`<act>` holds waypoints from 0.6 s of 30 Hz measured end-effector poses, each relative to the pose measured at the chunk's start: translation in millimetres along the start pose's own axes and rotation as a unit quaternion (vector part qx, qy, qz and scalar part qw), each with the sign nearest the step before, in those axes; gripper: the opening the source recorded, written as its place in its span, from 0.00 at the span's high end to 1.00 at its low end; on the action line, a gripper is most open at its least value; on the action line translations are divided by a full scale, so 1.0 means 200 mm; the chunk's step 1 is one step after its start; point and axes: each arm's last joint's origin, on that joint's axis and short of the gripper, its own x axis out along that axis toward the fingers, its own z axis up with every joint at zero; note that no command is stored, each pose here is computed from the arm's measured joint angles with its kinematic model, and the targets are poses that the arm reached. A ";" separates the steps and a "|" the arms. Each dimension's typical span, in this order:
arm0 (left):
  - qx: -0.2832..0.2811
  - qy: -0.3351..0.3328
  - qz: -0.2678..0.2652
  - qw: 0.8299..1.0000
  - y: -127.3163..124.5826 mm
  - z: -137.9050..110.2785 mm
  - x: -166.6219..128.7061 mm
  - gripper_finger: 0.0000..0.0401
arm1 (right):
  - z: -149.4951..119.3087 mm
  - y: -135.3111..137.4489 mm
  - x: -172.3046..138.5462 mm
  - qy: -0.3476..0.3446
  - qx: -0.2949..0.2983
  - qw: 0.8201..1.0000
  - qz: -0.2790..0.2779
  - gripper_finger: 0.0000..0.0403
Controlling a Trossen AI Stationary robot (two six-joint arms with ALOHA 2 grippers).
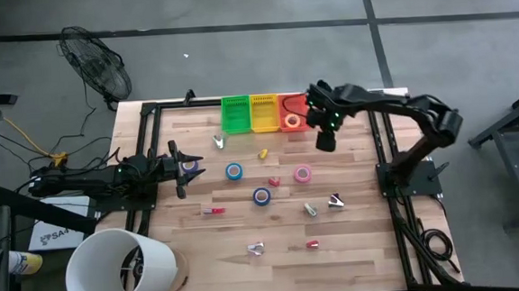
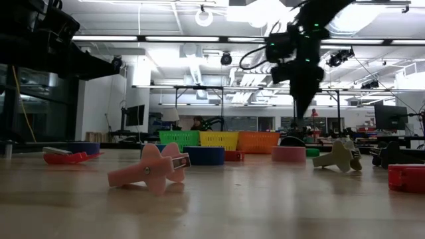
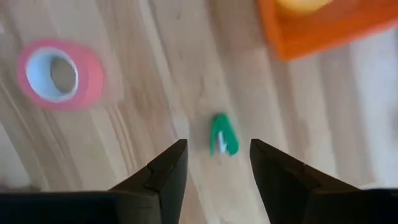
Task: Pick and place Stapler, Stapler remover, tape
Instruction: Put the green stapler into the yellow bin
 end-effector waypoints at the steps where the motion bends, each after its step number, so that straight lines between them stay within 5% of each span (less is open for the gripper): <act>1: 0.000 0.000 0.000 1.000 0.00 0.00 0.00 0.55 | -0.03 0.01 0.01 -0.003 -0.001 1.000 -0.001 0.58; 18: 0.000 0.000 -0.002 1.000 0.00 0.00 0.00 0.55 | -0.20 0.03 0.28 -0.018 -0.062 0.997 -0.041 0.31</act>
